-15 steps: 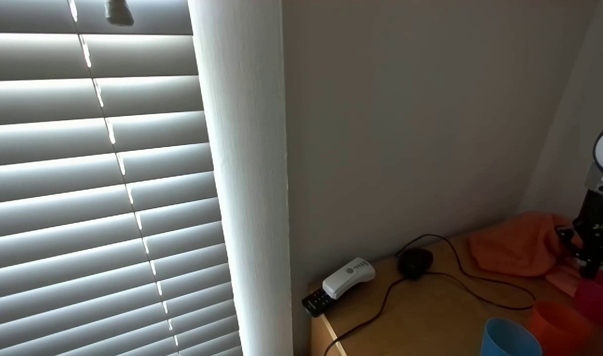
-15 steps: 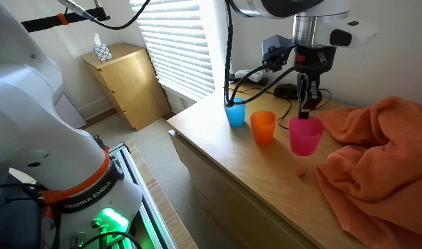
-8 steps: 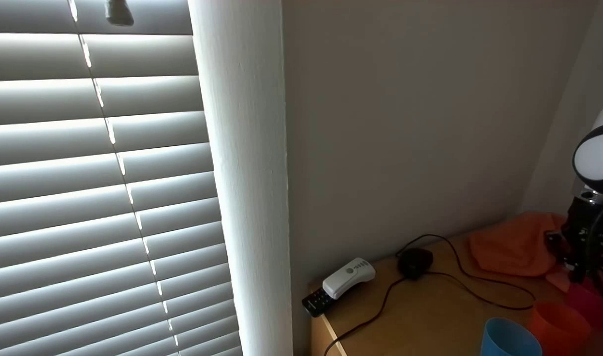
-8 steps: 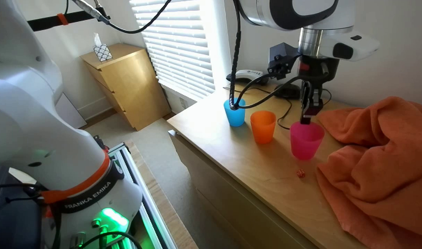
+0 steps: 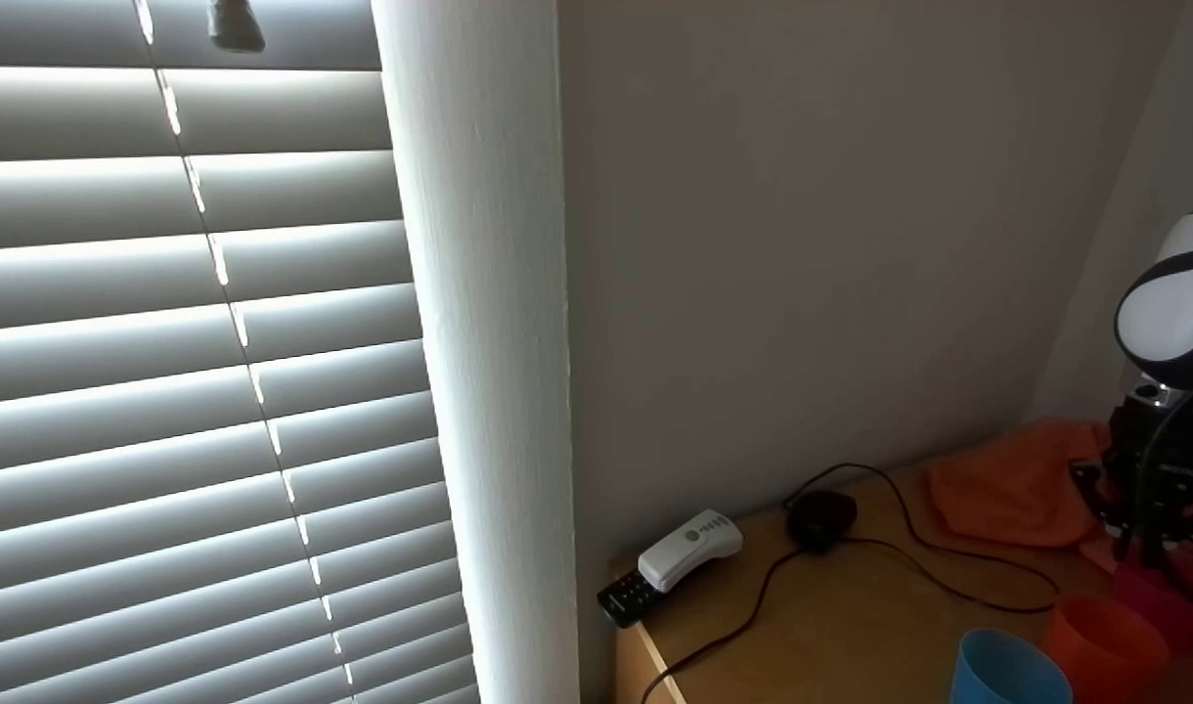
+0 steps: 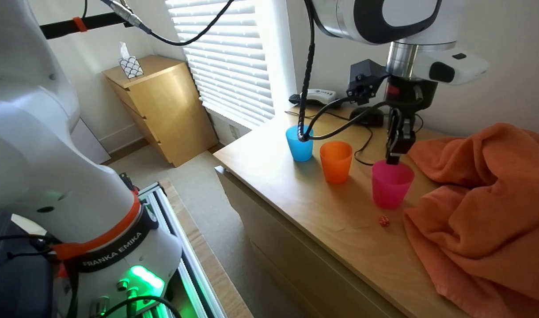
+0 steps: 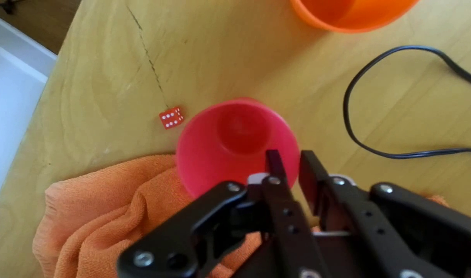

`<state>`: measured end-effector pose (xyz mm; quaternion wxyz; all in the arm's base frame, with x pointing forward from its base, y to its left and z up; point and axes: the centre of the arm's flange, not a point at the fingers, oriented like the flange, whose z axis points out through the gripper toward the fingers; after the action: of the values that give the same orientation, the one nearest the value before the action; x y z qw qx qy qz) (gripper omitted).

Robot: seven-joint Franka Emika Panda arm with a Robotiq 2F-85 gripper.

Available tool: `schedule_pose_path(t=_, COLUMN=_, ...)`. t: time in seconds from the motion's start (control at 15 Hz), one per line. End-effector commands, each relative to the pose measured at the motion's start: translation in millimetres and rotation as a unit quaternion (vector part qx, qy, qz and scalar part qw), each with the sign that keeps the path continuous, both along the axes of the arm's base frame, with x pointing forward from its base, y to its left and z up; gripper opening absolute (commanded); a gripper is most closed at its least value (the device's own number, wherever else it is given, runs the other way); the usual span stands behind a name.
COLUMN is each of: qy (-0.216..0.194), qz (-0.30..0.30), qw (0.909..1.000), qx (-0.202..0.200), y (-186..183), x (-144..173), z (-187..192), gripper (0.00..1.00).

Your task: Unstack the cups

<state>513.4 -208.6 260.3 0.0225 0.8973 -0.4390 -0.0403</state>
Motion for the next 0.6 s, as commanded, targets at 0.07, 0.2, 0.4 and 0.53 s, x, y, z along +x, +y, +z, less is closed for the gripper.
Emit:
schedule_pose_path(t=0.07, qy=-0.002, qz=-0.026, qw=0.9996, qx=0.013, y=-3, x=4, z=7, gripper=0.58)
schedule_pose_path(t=0.2, qy=-0.021, qz=-0.026, qw=0.9994, qx=0.014, y=3, x=-3, z=26, gripper=0.73)
schedule_pose_path(t=0.4, qy=-0.032, qz=0.022, qw=0.9990, qx=0.021, y=13, x=-15, z=53, gripper=0.95)
schedule_pose_path(t=0.53, qy=-0.039, qz=0.062, qw=0.9971, qx=0.020, y=19, x=-24, z=71, gripper=1.00)
